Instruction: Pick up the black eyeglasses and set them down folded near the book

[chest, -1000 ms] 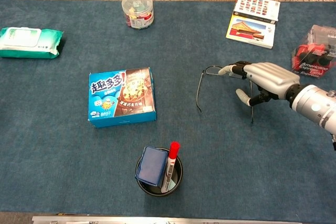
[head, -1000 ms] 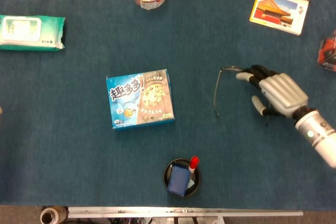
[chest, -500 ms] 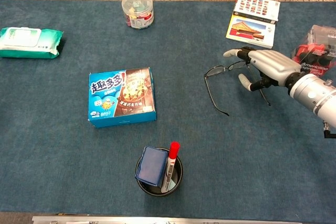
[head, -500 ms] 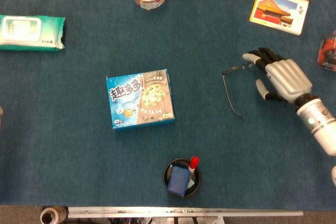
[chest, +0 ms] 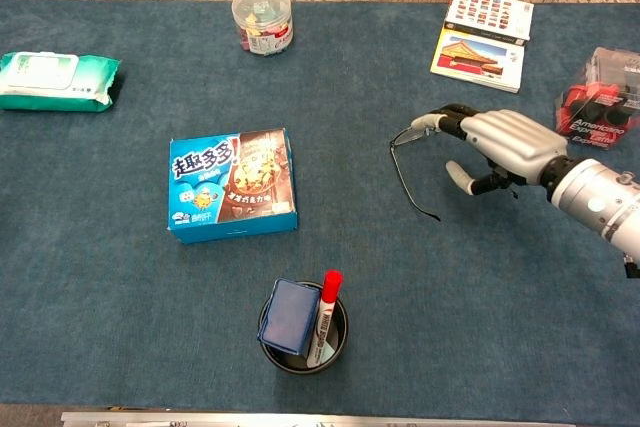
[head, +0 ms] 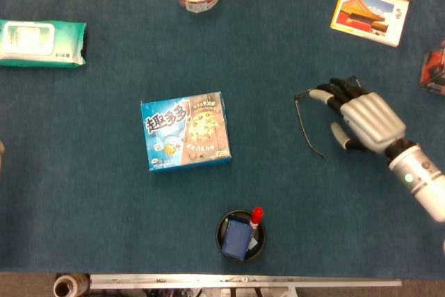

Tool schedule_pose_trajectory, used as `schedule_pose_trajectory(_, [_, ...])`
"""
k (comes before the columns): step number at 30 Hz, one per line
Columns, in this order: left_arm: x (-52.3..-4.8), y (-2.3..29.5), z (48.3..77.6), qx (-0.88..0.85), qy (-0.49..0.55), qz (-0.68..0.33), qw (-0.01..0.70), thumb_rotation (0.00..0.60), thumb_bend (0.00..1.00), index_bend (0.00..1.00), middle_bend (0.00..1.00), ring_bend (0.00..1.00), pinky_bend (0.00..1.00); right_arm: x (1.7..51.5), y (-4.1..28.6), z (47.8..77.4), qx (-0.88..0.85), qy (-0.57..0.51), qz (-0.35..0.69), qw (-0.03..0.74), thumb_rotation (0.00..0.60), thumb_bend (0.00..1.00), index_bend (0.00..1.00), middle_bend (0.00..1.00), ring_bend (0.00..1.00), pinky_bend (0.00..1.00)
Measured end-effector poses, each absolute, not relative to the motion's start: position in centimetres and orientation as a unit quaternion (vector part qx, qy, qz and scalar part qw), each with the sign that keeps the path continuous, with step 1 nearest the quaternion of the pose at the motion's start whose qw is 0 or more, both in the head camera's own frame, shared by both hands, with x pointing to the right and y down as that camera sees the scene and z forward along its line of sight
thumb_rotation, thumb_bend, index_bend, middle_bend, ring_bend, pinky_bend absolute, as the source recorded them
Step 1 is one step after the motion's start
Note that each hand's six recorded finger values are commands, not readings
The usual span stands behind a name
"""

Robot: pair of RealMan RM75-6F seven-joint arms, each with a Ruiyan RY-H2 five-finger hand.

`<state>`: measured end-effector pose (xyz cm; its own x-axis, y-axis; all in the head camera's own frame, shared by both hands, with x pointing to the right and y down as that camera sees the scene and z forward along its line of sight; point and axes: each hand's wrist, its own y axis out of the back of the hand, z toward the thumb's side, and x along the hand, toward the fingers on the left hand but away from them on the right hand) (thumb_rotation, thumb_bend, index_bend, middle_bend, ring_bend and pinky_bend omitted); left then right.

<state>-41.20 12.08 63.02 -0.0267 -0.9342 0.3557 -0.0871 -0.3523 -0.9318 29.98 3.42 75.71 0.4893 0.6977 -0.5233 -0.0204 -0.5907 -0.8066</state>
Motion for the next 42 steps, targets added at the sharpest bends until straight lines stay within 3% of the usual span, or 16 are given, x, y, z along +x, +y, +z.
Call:
schedule_pose_trajectory(9, [-41.2,12.1,63.0,-0.592,0.431,-0.572,0.37,0.6,0.48,0.52,0.45,0.37,0.46,28.2,5.3,73.5,-0.743,-0.197,0.412,0.49,0.6,0.54,0.17,0.28,0.07,0.22])
schedule_pose_trajectory(15, [-41.1,12.1,63.1,-0.592,0.43,-0.572,0.371,0.6,0.48,0.52,0.45,0.37,0.46,28.3,5.5,72.9,-0.697,-0.191,0.414,0.554,0.6,0.54,0.28,0.34,0.13,0.23])
schedule_pose_trajectory(21, [-41.1,12.2,63.2,-0.593,0.427,-0.574,0.37,0.6,0.48,0.52,0.45,0.37,0.46,28.4,4.7,72.5,-0.645,-0.209,0.429,0.597,0.6,0.54,0.38,0.42,0.22,0.31])
schedule_pose_trajectory(29, [-40.9,12.2,63.3,-0.594,0.423,-0.576,0.37,0.6,0.48,0.52,0.45,0.37,0.46,28.9,3.4,72.8,-0.611,-0.225,0.467,0.598,0.6,0.54,0.45,0.48,0.29,0.35])
schedule_pose_trajectory(42, [-41.0,12.2,63.2,-0.594,0.426,-0.574,0.369,0.6,0.48,0.52,0.45,0.37,0.46,30.9,1.7,74.4,-0.603,-0.252,0.531,0.54,0.6,0.54,0.48,0.5,0.32,0.39])
